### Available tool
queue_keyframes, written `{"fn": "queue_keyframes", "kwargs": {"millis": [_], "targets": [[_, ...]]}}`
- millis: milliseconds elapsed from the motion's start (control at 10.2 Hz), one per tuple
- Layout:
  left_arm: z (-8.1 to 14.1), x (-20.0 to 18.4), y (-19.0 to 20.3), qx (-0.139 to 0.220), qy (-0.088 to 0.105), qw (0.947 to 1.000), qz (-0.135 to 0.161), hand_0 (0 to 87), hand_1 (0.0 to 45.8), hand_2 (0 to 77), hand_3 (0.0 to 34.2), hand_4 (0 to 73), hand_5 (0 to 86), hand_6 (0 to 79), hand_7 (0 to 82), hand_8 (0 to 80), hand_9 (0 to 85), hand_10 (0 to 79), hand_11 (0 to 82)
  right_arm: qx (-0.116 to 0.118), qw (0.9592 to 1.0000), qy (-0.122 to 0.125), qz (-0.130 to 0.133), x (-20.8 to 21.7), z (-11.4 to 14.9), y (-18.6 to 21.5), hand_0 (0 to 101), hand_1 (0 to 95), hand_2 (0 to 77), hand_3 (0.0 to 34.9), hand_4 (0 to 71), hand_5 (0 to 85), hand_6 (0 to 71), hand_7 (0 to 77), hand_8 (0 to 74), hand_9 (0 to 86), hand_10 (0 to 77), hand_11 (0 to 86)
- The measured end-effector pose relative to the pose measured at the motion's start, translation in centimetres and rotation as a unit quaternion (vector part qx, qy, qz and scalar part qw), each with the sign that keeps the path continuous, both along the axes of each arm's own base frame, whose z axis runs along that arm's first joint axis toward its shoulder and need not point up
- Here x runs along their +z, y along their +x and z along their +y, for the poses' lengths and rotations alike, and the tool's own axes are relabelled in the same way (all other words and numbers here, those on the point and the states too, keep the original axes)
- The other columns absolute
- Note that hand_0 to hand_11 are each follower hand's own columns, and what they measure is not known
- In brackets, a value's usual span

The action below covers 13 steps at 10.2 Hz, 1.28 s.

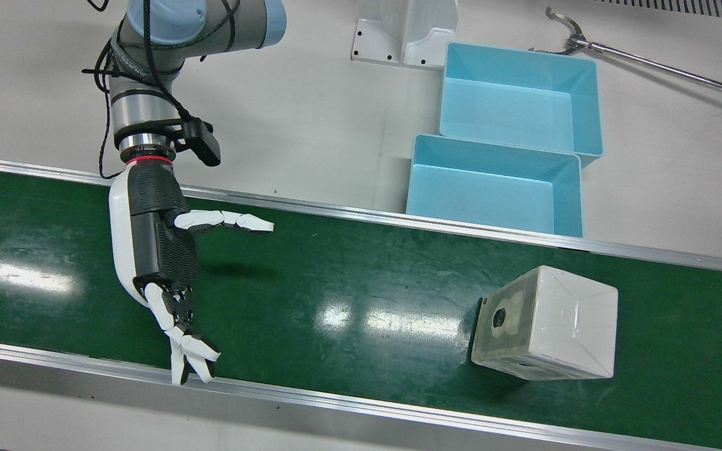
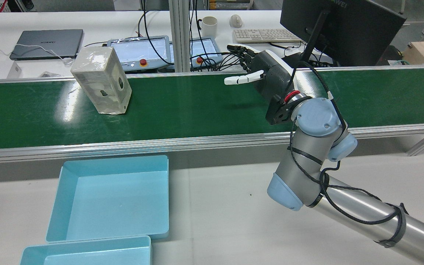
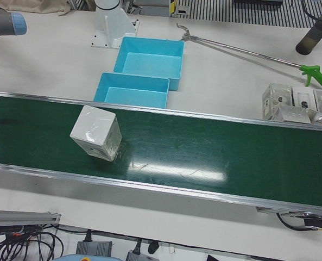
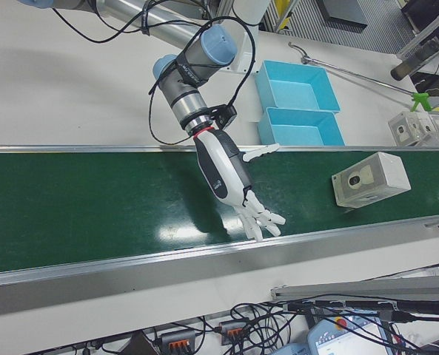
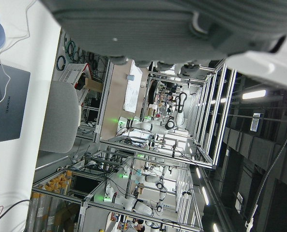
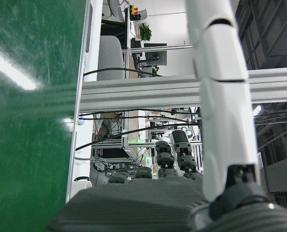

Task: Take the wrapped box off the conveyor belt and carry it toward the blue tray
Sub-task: 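Move the right hand along the belt toward the approaching wrapped box, then close the right hand around the wrapped white box and lift it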

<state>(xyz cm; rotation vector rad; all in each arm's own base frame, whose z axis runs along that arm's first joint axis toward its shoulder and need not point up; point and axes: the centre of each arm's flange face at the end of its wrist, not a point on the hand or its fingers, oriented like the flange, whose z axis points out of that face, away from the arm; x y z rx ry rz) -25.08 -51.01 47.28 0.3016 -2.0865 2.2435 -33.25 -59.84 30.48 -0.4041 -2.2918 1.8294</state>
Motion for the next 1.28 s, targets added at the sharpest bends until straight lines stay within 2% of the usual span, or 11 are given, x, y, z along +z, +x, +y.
{"fn": "queue_keyframes", "kwargs": {"millis": [98,393,589,688,982,1080,1277], "targets": [[0.0,0.0,0.0,0.000,0.000,1.0000,0.000,0.0,0.0,1.1,0.0,0.0,1.1,0.5,0.5,0.5,0.5,0.5,0.5,0.000,1.0000,0.004,0.001,-0.5,-0.1,-0.1,50,16.4,3.8,0.0,6.0,15.8,2.2,3.8,0.0,1.6,0.0,1.6],[0.0,0.0,0.0,0.000,0.000,1.0000,0.000,0.0,0.0,1.1,0.0,0.0,1.1,0.5,0.5,0.5,0.5,0.5,0.5,0.000,0.9999,0.010,0.006,-1.2,-0.1,-0.4,50,16.4,4.9,0.0,7.1,16.4,2.2,3.8,0.0,1.6,0.0,1.6],[0.0,0.0,0.0,0.000,0.000,1.0000,0.000,0.0,0.0,0.5,0.0,0.0,1.1,0.5,0.5,0.5,0.5,0.5,0.5,-0.003,0.9998,0.015,0.010,-1.6,0.2,-1.1,50,16.9,7.1,0.0,10.9,17.5,2.7,3.8,0.0,1.6,0.0,1.6],[0.0,0.0,0.0,0.000,0.000,1.0000,0.000,0.0,0.0,1.1,0.0,0.0,1.1,0.5,0.5,0.5,0.5,0.0,0.5,-0.007,0.9997,0.019,0.010,-1.9,0.4,-1.8,50,18.5,7.1,0.0,8.2,16.9,2.7,3.8,0.0,1.6,0.0,1.6],[0.0,0.0,0.0,0.000,0.000,1.0000,0.000,0.0,0.0,1.1,0.0,0.0,1.1,0.5,0.5,0.5,0.5,0.5,0.5,-0.011,0.9994,0.034,0.001,-1.7,0.0,-3.2,50,18.5,8.2,0.0,7.1,15.3,2.7,3.8,0.0,1.6,0.0,1.6],[0.0,0.0,0.0,0.000,0.000,1.0000,0.000,0.0,0.0,1.1,0.0,0.0,1.1,0.5,0.5,0.5,0.5,0.5,0.5,-0.010,0.9993,0.035,0.000,-1.4,-0.2,-3.1,48,12.0,3.3,0.0,4.9,13.6,2.7,3.8,0.0,1.6,0.0,1.6],[0.0,0.0,0.0,0.000,0.000,1.0000,0.000,0.0,0.0,1.1,0.0,0.0,1.1,0.5,0.5,0.5,0.5,0.5,0.5,-0.008,0.9993,0.035,0.003,-1.1,-0.3,-3.1,48,12.5,1.6,0.0,5.4,14.7,0.0,2.2,0.0,1.6,0.0,1.6]]}}
